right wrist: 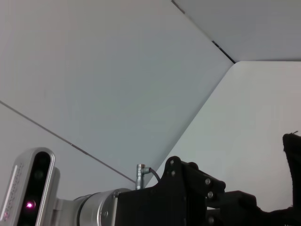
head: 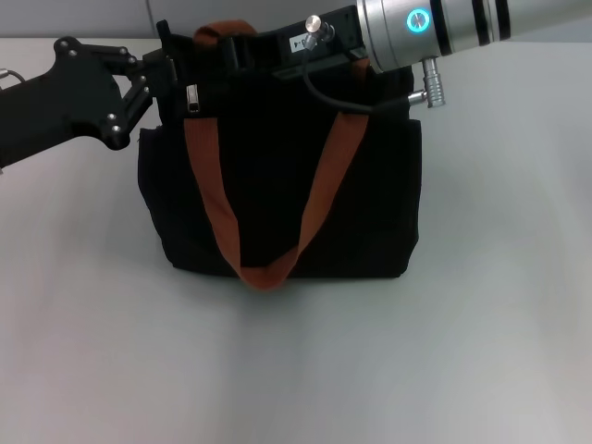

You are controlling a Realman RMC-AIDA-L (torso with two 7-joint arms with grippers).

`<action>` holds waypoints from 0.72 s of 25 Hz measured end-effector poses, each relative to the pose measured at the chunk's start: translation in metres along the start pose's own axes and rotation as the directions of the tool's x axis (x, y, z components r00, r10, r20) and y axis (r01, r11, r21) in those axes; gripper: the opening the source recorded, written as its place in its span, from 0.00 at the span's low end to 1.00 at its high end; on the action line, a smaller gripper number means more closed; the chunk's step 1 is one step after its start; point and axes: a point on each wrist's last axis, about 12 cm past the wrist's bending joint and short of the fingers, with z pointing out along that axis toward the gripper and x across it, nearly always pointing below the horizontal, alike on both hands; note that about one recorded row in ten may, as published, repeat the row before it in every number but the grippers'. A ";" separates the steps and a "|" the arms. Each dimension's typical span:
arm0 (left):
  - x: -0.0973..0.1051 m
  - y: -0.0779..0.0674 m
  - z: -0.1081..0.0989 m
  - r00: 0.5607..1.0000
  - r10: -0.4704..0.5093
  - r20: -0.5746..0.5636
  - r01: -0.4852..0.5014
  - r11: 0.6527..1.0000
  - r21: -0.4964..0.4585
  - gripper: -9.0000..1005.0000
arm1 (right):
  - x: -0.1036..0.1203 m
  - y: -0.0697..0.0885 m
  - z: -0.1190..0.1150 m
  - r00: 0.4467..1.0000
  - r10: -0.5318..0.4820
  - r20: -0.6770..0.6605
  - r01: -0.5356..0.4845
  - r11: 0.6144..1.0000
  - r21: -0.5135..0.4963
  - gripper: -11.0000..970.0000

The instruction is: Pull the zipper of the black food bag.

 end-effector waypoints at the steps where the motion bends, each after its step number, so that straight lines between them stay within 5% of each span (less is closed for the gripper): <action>1: 0.000 0.000 0.000 1.000 0.000 0.000 0.000 1.000 0.000 0.08 | 0.000 0.000 0.001 1.000 -0.001 0.001 0.001 1.000 0.003 0.75; 11: 0.001 -0.001 0.000 1.000 -0.006 -0.002 0.006 1.000 -0.001 0.08 | -0.001 -0.001 0.002 1.000 0.003 0.002 -0.003 1.000 0.012 0.73; 18: 0.002 -0.002 0.001 1.000 -0.006 -0.001 0.006 1.000 0.001 0.08 | -0.001 -0.003 0.004 1.000 0.001 0.008 -0.002 0.999 0.033 0.46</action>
